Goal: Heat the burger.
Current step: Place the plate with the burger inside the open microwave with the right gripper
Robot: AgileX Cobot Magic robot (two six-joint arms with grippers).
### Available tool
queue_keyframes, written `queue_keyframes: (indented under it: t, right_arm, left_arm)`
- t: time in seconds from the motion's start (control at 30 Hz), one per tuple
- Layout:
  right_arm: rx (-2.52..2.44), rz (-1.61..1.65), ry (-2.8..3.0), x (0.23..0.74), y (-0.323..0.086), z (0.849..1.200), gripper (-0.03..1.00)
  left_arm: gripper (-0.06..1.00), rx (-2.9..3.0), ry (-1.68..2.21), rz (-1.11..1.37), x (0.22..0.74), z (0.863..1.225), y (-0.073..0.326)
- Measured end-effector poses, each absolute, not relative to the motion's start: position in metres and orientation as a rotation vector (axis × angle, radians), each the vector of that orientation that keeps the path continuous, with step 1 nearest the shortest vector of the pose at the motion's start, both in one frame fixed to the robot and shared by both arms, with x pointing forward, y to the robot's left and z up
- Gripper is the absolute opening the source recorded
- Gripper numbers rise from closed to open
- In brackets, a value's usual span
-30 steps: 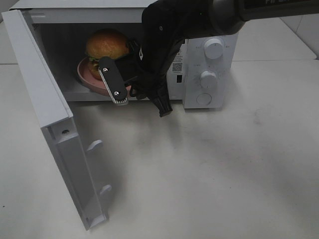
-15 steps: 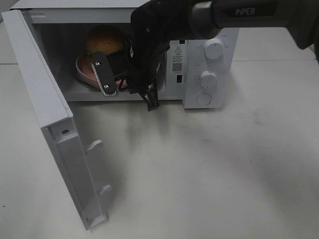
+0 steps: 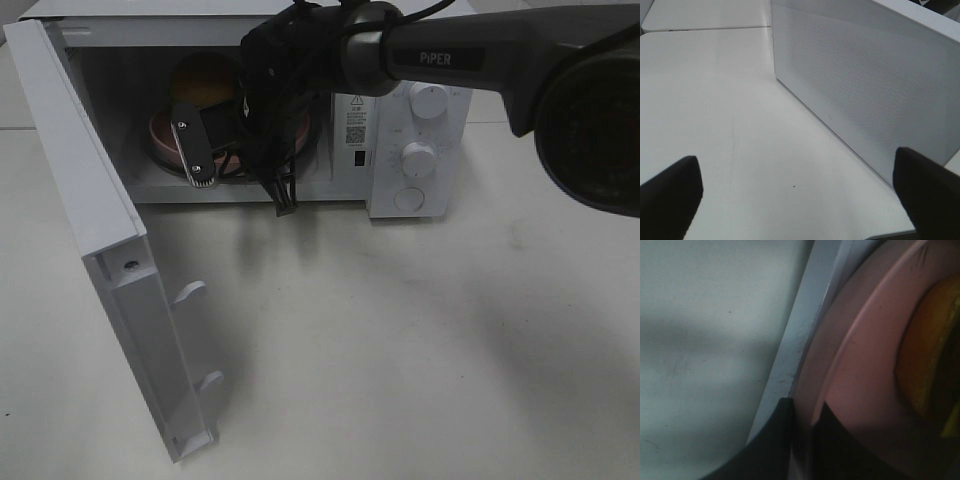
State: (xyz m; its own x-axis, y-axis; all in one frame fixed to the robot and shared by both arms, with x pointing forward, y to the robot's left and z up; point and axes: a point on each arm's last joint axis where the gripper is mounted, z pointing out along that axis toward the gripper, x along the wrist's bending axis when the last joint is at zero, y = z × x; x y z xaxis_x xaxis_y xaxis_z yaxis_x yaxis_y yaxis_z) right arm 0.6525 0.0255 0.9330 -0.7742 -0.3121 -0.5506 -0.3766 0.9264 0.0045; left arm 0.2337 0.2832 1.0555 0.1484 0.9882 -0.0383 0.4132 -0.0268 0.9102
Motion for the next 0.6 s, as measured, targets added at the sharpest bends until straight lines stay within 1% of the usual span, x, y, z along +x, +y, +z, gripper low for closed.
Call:
queue_keyframes:
  t: [0.1, 0.17, 0.27, 0.33, 0.37, 0.4, 0.43, 0.47, 0.5, 0.53, 0.6]
  right_arm:
    - [-0.492, 0.152, 2.505, 0.6556, 0.0275, 0.9316, 0.12]
    - [-0.493, 0.160, 2.490, 0.6571, 0.0287, 0.9322, 0.16]
    - [-0.492, 0.163, 2.483, 0.6576, 0.0291, 0.9331, 0.19]
    - [-0.474, 0.177, 2.476, 0.6583, 0.0299, 0.9344, 0.33]
    - [-0.474, 0.177, 2.476, 0.6583, 0.0299, 0.9344, 0.33]
    - [-0.471, 0.179, 2.477, 0.6583, 0.0299, 0.9344, 0.37]
    - [-0.470, 0.180, 2.477, 0.6583, 0.0300, 0.9344, 0.44]
    - [-0.470, 0.180, 2.477, 0.6583, 0.0300, 0.9344, 0.44]
    - [-0.469, 0.182, 2.478, 0.6583, 0.0301, 0.9344, 0.48]
    - [-0.469, 0.182, 2.478, 0.6583, 0.0301, 0.9344, 0.48]
    - [-0.474, 0.198, 2.472, 0.6549, 0.0304, 0.9329, 0.61]
  left_arm:
    - [0.97, 1.578, 1.393, 0.855, 0.2337, 1.0555, 0.2832]
    - [0.97, 1.578, 1.393, 0.855, 0.2337, 1.0555, 0.2832]
    - [0.97, 1.578, 1.393, 0.855, 0.2337, 1.0555, 0.2832]
    - [0.97, 1.578, 1.393, 0.855, 0.2337, 1.0555, 0.2832]
    - [0.97, 1.578, 1.393, 0.855, 0.2337, 1.0555, 0.2832]
    - [0.97, 1.578, 1.393, 0.855, 0.2337, 1.0555, 0.2832]
    - [0.97, 1.578, 1.393, 0.855, 0.2337, 1.0555, 0.2832]
    - [0.97, 1.578, 1.393, 0.855, 0.2337, 1.0555, 0.2832]
    - [0.97, 1.578, 1.393, 0.855, 0.2337, 1.0555, 0.2832]
    - [0.97, 1.578, 1.393, 0.855, 0.2337, 1.0555, 0.2832]
    - [0.97, 1.578, 1.393, 0.855, 0.2337, 1.0555, 0.2832]
